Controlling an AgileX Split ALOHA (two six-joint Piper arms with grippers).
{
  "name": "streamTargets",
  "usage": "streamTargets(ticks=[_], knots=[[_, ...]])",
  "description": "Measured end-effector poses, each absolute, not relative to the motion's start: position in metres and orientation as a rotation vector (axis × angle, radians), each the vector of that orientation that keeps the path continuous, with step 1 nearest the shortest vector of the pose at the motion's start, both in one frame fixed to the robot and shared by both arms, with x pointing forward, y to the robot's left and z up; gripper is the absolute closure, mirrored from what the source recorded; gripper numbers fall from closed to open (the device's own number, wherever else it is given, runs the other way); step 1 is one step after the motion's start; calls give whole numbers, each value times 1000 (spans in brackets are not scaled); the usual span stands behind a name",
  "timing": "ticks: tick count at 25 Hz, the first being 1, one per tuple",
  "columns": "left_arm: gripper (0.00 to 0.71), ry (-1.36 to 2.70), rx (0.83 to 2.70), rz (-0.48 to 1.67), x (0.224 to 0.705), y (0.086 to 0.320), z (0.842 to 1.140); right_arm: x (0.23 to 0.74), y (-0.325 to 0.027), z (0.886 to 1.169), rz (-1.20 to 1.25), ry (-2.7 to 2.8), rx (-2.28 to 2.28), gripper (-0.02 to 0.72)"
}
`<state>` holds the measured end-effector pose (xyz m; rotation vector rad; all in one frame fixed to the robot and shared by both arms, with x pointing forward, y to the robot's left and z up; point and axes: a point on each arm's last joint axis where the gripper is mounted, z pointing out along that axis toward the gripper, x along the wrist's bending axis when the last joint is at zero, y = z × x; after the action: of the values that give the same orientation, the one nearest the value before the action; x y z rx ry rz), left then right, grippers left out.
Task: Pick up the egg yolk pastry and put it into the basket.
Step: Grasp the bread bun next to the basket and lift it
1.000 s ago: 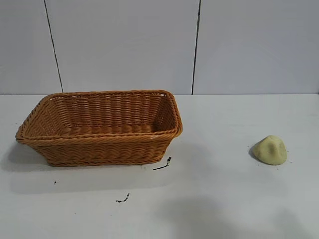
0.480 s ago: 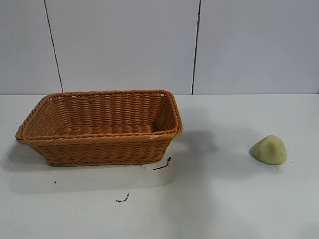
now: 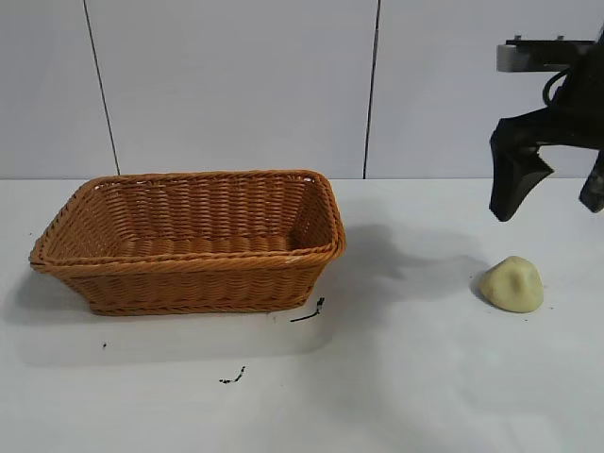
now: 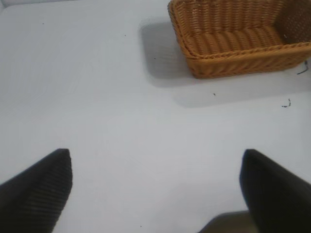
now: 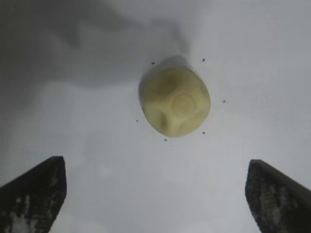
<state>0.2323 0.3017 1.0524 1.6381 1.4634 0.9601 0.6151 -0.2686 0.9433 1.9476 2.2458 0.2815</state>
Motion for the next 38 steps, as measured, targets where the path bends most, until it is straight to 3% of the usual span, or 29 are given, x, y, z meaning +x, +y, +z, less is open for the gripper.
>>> streamTargets(ticks=[11, 32, 35, 38], knots=[[14, 1463, 1638, 960, 232, 302, 1052, 629, -270, 893, 260, 2241, 1968, 10], [14, 1463, 1638, 960, 232, 302, 1052, 630, -271, 888, 234, 2268, 1919, 15], [14, 1463, 1638, 960, 232, 302, 1052, 630, -271, 888, 232, 2270, 1929, 61], [14, 1463, 1638, 960, 232, 302, 1052, 628, -271, 887, 219, 2278, 1946, 192]])
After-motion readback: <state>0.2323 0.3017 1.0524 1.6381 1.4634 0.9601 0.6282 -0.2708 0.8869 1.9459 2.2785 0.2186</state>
